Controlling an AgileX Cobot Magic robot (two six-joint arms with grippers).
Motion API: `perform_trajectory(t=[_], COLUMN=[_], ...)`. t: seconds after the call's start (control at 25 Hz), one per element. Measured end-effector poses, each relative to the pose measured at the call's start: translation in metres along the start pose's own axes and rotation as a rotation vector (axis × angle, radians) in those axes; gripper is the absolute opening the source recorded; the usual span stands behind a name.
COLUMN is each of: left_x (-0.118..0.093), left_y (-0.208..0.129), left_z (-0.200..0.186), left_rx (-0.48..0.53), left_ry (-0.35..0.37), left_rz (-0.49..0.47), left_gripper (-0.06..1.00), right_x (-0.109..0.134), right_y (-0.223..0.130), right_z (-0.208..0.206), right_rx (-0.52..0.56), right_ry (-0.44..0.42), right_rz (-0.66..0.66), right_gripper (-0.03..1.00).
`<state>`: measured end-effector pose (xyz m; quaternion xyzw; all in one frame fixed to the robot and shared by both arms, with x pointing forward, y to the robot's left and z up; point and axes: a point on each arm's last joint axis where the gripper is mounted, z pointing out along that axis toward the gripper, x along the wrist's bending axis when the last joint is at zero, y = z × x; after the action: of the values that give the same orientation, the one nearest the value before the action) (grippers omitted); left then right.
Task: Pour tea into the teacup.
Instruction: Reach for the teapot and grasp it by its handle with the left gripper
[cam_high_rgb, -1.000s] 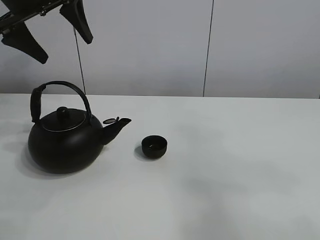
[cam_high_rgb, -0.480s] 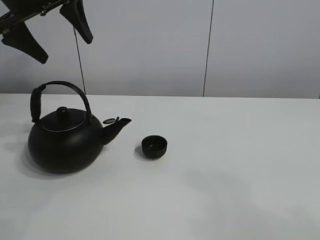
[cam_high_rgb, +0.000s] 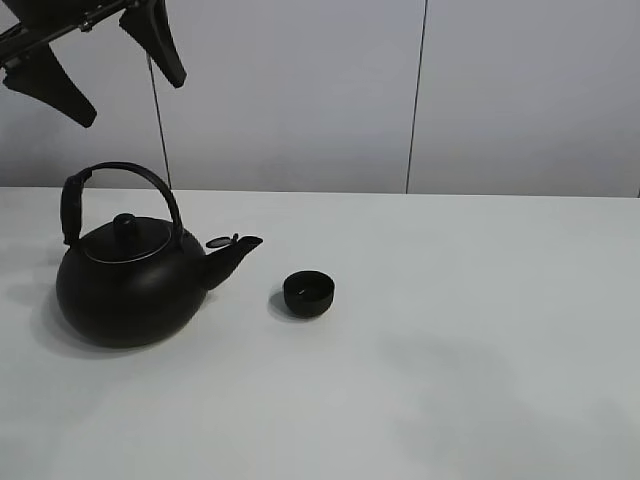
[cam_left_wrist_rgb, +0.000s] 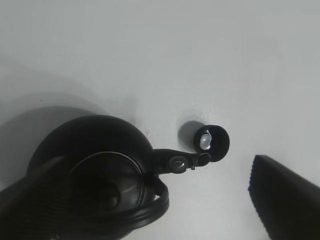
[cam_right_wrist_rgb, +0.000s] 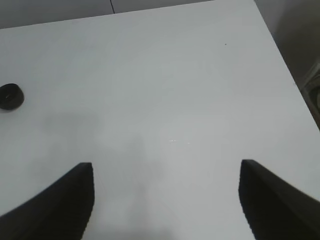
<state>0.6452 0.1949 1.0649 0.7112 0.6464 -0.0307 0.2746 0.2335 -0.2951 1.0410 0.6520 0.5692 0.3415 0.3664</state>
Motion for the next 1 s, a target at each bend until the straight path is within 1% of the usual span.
perform_trajectory(t=[0.84,0.88,0.92,0.96,1.0], left_x=[0.002,0.002,0.003,0.002,-0.002], left_y=[0.000,0.000,0.000,-0.001,-0.001], left_z=[-0.001,-0.003,-0.007,-0.014,-0.025], left_rx=[-0.002,-0.007,-0.014,-0.033,-0.076], left_ry=[0.003,0.011,0.033,0.060,0.084], left_rz=[-0.004,0.003,0.018,0.042,0.070], left_gripper=[0.70,0.70,0.70,0.70,0.70], right_x=[0.000,0.000,0.000,0.000,0.000], right_y=[0.001,0.001,0.001,0.001,0.001], right_z=[0.000,0.000,0.000,0.000,0.000], right_rx=[-0.008,-0.008,-0.008,-0.008,-0.008], right_ry=[-0.003,-0.003,-0.003,-0.003,-0.003], right_rz=[0.005,0.005,0.005,0.005,0.005], right_gripper=[0.55,0.55,0.55,0.55,0.55])
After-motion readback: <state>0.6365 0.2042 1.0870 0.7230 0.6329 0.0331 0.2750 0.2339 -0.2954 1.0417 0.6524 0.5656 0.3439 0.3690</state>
